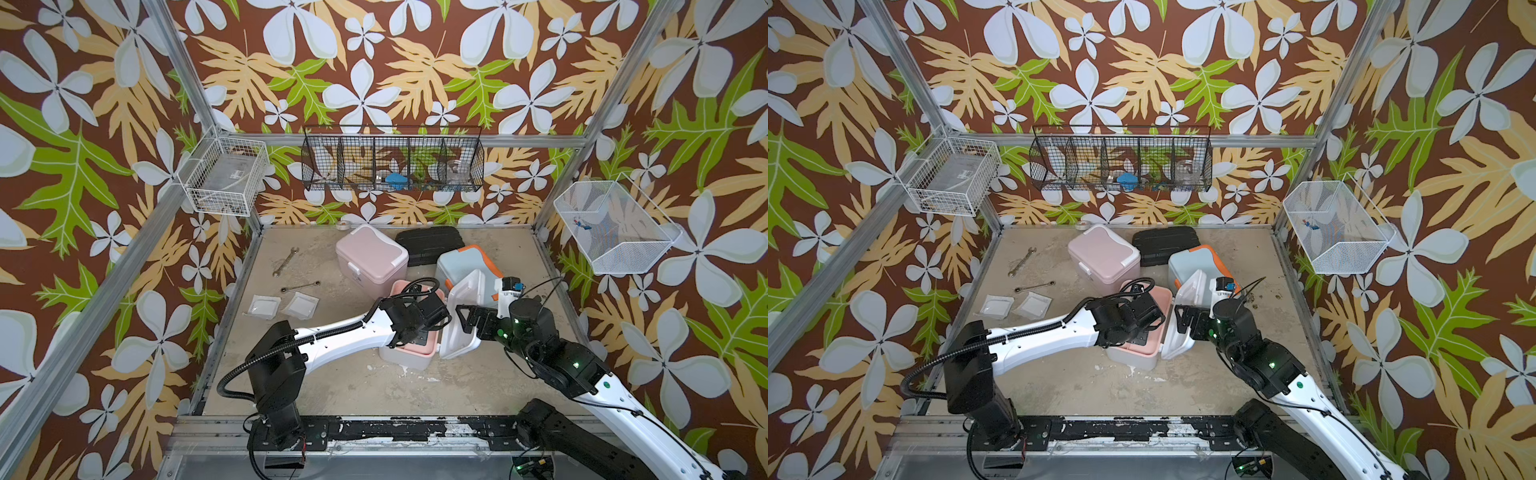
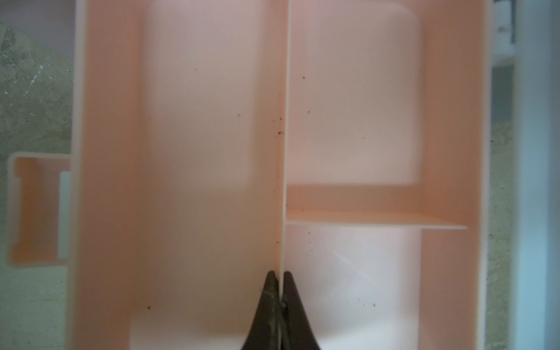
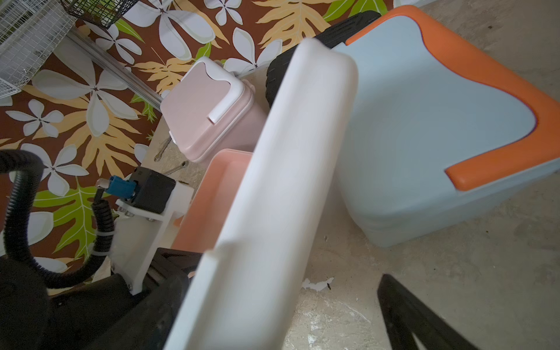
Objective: Open first aid kits and take out gauze
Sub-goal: Pick up the compartment layer from the first aid kit.
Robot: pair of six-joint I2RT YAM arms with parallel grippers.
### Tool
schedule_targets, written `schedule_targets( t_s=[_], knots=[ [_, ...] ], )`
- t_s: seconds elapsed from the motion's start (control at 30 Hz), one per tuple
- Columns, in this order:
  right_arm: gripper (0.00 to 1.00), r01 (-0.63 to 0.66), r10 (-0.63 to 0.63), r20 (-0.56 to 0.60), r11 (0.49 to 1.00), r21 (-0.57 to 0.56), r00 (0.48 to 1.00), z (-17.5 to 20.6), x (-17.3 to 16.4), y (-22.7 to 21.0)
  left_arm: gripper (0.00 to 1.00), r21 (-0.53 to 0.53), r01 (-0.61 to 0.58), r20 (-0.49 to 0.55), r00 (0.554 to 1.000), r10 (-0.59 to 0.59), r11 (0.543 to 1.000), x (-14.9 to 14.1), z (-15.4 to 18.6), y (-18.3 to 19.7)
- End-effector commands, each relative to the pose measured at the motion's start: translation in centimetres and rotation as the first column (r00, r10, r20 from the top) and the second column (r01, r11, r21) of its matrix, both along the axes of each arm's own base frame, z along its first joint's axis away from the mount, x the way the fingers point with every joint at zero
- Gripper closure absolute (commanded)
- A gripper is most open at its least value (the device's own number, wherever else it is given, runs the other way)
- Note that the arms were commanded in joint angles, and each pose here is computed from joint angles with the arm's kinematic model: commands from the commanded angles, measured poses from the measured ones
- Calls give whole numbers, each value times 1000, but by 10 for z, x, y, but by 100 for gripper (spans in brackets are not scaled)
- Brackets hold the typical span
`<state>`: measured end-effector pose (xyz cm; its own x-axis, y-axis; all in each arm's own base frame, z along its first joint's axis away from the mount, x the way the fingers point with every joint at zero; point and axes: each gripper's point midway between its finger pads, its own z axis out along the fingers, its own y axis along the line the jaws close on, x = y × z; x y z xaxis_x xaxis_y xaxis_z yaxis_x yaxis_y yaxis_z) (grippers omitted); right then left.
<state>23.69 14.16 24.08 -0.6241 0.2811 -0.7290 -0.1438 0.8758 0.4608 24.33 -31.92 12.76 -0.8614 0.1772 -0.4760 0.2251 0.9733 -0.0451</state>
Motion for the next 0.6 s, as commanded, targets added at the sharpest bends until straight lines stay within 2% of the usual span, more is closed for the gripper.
schedule_targets(
  t_s=[0.0, 0.37, 0.57],
  knots=[
    [0, 1, -1, 26, 1000, 26, 1000, 9, 2, 2, 100, -12, -20, 1, 1000, 20, 1000, -1, 8, 3],
    [0, -2, 1, 23, 1000, 30, 1000, 6, 1, 2, 100, -98, -33, 66, 997, 40, 995, 3, 51, 4],
    [0, 2, -2, 27, 1000, 27, 1000, 7, 1, 1, 100, -155, -32, 136, 989, 53, 987, 6, 88, 10]
  ],
)
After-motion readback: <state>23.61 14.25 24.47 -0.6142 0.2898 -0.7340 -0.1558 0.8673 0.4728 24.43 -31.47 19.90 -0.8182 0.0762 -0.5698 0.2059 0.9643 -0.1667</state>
